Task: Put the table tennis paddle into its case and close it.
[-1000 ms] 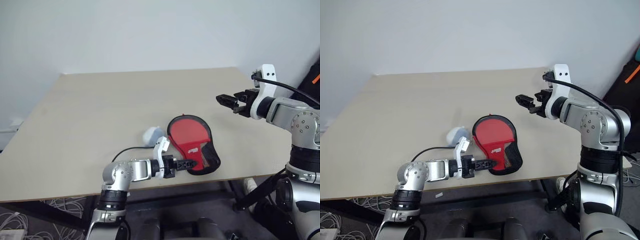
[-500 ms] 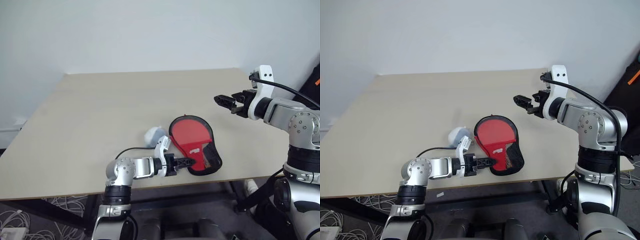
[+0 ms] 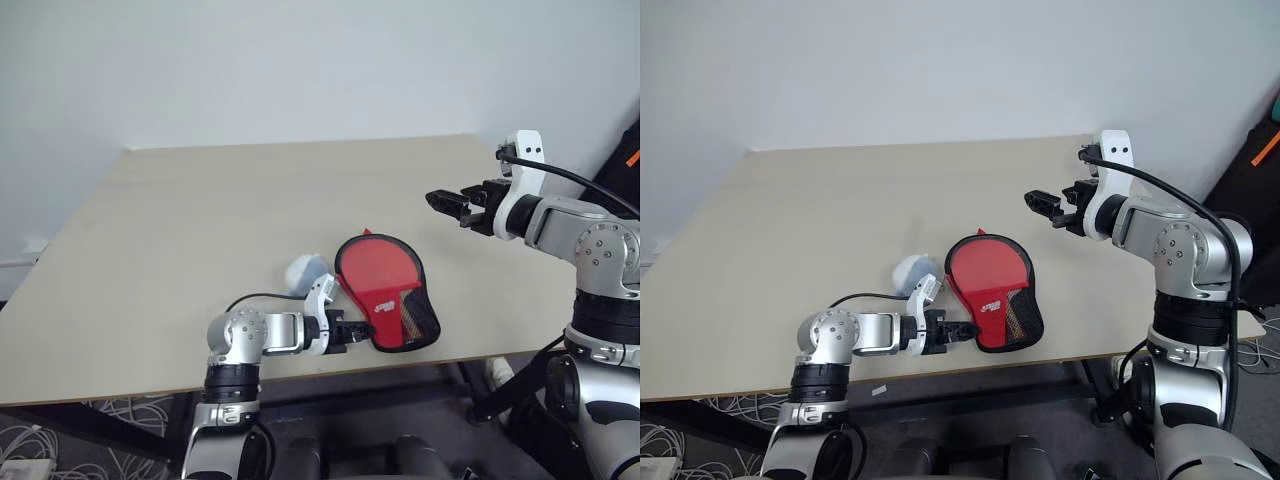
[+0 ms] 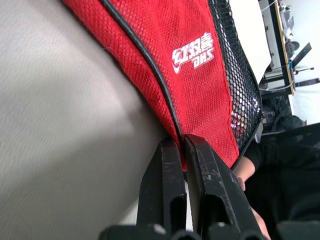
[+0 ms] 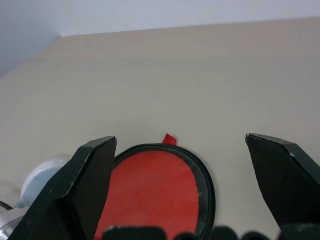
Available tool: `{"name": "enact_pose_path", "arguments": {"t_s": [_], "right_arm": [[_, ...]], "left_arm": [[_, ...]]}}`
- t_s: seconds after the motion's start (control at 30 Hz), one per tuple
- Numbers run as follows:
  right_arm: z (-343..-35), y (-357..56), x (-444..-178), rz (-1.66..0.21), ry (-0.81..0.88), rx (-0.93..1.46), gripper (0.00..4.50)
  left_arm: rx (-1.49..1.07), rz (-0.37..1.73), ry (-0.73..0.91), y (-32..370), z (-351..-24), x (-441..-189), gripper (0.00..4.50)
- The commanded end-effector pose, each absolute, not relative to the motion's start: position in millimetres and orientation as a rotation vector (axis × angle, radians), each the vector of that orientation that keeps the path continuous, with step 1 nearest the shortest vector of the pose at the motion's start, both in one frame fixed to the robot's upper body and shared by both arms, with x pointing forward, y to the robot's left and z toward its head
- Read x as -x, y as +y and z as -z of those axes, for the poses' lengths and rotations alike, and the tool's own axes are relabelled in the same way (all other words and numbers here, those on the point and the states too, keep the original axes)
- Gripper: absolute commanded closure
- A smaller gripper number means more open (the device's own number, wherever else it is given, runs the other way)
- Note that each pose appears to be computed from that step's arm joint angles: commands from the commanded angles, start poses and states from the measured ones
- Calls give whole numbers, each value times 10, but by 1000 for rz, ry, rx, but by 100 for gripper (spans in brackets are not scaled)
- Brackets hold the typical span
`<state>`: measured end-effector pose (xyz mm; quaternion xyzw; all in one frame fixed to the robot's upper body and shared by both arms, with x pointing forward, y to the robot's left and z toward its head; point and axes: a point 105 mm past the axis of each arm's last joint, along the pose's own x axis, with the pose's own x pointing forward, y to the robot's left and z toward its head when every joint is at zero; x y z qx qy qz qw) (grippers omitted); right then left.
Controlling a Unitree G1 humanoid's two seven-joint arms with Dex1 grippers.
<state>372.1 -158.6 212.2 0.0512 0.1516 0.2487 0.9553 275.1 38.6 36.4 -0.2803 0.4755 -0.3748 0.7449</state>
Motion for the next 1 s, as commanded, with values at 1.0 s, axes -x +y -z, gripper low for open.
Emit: {"name": "enact_pose_path", "arguments": {"t_s": [1.0], "right_arm": [[-2185,-1372,-3627,-574,294,-121,0]], "left_arm": [[478,1085,1158,31,-473,-1976,447]]}}
